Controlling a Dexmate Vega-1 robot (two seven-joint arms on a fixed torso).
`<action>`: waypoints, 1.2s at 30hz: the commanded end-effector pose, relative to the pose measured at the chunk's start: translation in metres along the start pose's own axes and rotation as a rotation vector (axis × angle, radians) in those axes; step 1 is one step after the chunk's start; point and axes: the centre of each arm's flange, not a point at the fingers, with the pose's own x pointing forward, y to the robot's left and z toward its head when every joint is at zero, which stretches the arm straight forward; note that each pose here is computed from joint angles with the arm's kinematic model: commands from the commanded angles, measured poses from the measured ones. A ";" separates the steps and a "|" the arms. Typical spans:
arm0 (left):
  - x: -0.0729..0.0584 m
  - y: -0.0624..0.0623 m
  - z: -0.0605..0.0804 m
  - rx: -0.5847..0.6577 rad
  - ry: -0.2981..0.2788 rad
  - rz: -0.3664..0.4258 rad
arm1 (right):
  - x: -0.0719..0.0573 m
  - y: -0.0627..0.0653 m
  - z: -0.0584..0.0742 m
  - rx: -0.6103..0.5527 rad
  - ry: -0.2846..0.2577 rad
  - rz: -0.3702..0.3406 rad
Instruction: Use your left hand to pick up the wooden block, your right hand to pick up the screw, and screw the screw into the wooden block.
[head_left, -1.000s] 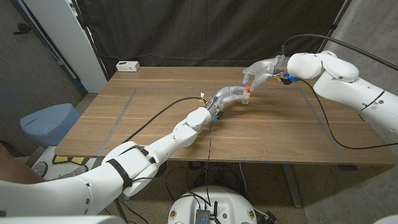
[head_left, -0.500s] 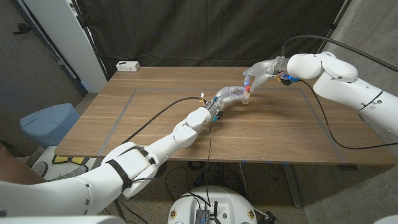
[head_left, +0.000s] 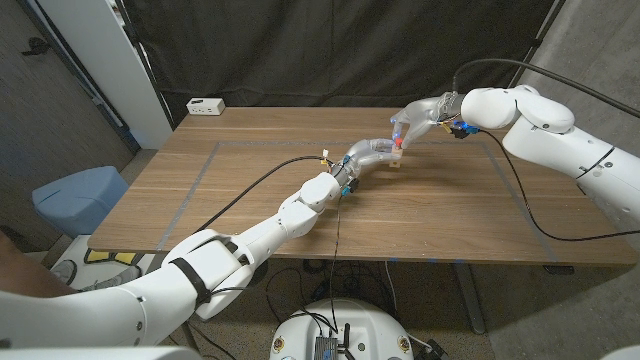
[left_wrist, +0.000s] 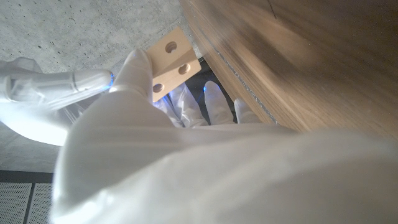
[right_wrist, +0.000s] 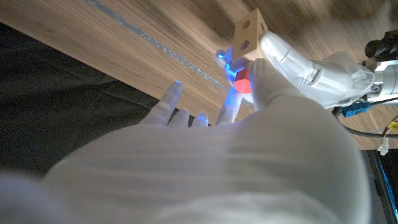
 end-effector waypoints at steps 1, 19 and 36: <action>0.000 -0.001 0.000 0.000 0.001 -0.002 | 0.000 0.001 0.000 0.008 -0.006 -0.008; 0.001 -0.002 0.000 -0.002 0.004 -0.004 | 0.004 0.000 -0.001 0.013 -0.017 -0.010; 0.001 -0.001 -0.002 -0.003 0.010 -0.006 | 0.007 0.004 -0.003 0.033 -0.016 -0.005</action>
